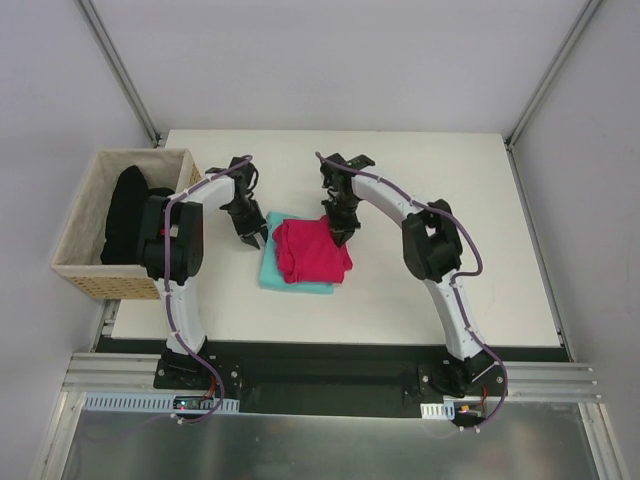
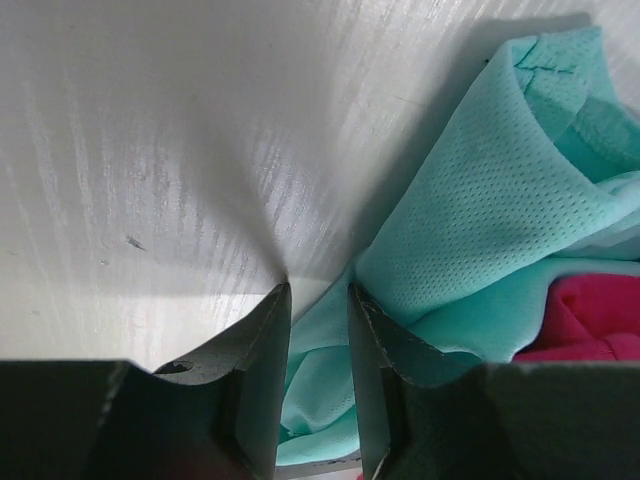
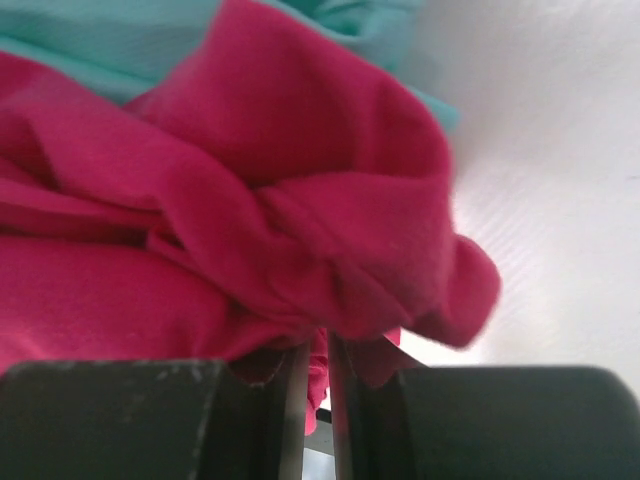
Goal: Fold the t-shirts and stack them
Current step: Put the neatly folded tshirt into the corner of the board with both arms
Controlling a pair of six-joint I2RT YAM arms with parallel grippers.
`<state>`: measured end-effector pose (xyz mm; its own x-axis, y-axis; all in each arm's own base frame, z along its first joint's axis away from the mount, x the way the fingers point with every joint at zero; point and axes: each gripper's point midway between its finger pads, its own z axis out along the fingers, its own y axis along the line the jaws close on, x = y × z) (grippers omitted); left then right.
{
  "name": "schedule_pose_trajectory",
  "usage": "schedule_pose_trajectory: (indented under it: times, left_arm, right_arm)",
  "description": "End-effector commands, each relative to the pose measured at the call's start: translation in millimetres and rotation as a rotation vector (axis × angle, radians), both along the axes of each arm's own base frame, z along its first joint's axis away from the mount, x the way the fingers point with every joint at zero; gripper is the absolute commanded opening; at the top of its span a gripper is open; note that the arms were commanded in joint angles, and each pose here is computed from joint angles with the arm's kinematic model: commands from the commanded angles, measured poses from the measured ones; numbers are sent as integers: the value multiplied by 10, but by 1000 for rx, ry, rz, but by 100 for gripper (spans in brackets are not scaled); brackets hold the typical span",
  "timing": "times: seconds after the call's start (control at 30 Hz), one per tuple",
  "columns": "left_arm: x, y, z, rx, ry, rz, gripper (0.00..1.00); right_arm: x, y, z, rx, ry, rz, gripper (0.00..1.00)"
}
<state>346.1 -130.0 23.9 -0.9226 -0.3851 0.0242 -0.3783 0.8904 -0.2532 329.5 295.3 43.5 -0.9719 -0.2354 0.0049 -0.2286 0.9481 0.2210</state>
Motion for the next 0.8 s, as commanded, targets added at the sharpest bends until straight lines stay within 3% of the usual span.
schedule_pose_trajectory:
  times: [0.0, 0.3, 0.47, 0.77]
  left_arm:
    - [41, -100, 167, -16, -41, 2, 29]
    - [-37, -334, 219, -27, -52, -40, 29]
    - [-83, -323, 278, -18, -67, -47, 29]
    - [-87, -242, 477, -1, -117, -51, 29]
  right_arm:
    - [-124, 273, 462, 66, -68, 13, 14]
    - [-239, 395, 459, 44, -75, 55, 14]
    - [-136, 162, 589, -7, -130, 32, 14]
    - [92, -346, 968, -105, -265, -13, 24]
